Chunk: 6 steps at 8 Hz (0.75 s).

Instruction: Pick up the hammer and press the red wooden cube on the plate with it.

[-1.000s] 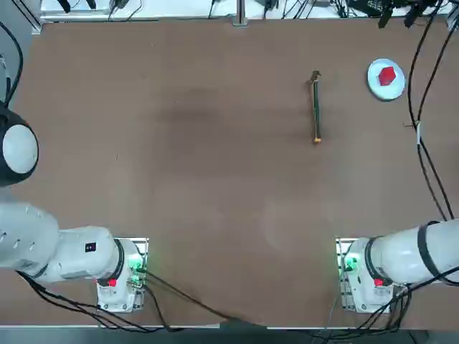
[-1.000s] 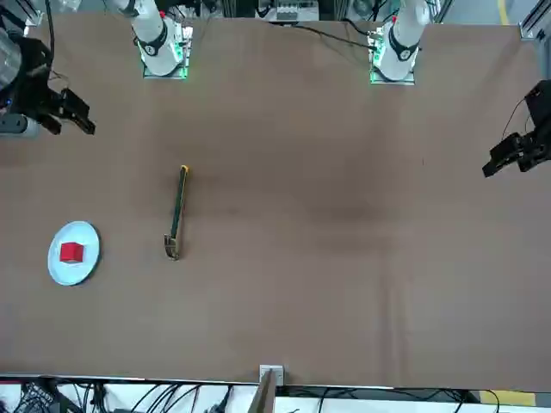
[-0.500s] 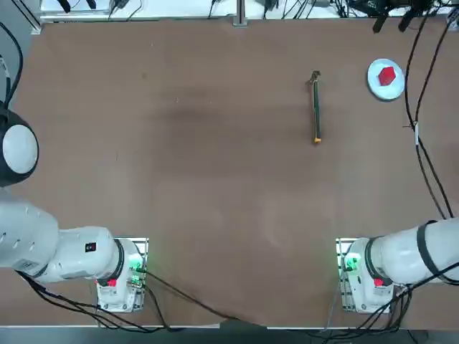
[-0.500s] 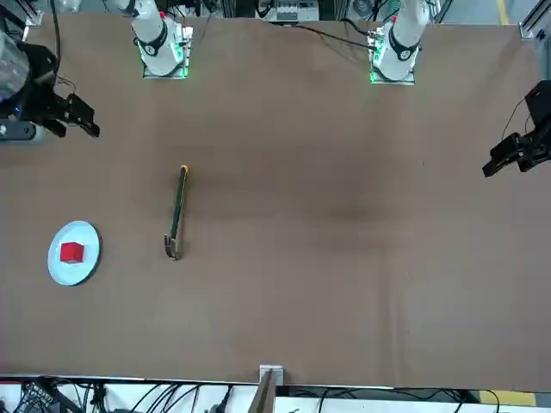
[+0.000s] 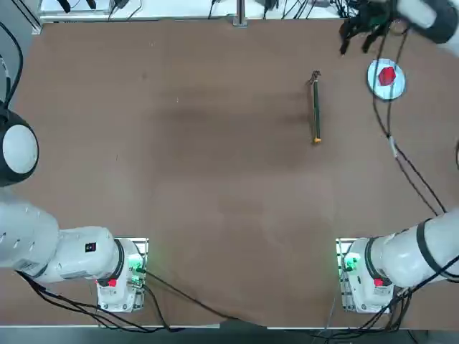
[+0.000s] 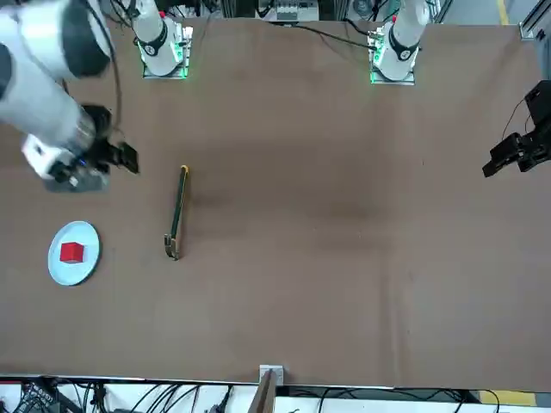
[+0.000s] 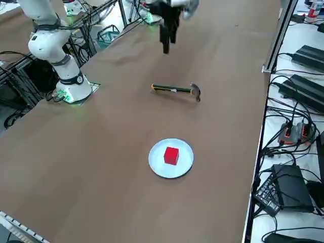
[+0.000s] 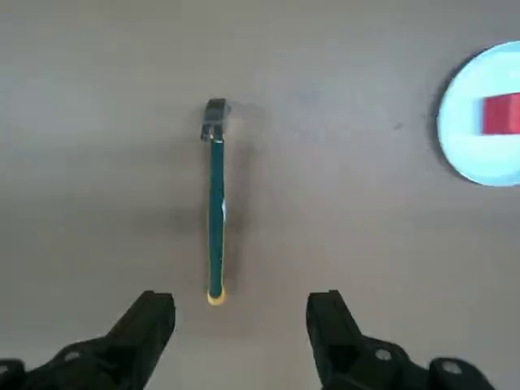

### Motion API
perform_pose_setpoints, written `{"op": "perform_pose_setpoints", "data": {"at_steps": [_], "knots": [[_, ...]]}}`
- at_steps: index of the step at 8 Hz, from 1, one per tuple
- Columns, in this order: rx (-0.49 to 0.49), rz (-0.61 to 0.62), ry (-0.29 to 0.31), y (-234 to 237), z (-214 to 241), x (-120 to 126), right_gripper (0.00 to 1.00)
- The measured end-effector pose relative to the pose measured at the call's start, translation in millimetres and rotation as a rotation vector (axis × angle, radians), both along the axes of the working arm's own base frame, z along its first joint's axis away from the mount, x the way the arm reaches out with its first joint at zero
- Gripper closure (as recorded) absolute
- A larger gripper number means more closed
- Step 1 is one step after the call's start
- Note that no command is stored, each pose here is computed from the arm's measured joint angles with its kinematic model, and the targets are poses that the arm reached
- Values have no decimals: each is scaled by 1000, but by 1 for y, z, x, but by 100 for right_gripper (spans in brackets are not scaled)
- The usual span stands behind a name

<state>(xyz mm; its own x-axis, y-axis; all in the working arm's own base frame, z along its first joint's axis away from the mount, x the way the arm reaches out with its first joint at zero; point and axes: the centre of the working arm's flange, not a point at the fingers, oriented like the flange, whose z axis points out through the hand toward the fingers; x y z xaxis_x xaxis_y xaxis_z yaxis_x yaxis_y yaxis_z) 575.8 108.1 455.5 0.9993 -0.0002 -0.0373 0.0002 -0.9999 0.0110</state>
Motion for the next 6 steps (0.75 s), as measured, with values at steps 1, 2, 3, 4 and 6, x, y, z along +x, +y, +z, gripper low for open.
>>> {"op": "perform_pose_setpoints", "data": {"at_steps": [1, 2, 3, 4, 6], "knots": [[5, -19, -34, 2, -32, -3, 0], [11, -36, -67, 1, -59, -9, 0], [16, -59, -94, -1, -85, -17, 0], [18, -93, -111, -2, -106, -23, 0], [25, -159, -148, 5, -145, -28, 0]]}}
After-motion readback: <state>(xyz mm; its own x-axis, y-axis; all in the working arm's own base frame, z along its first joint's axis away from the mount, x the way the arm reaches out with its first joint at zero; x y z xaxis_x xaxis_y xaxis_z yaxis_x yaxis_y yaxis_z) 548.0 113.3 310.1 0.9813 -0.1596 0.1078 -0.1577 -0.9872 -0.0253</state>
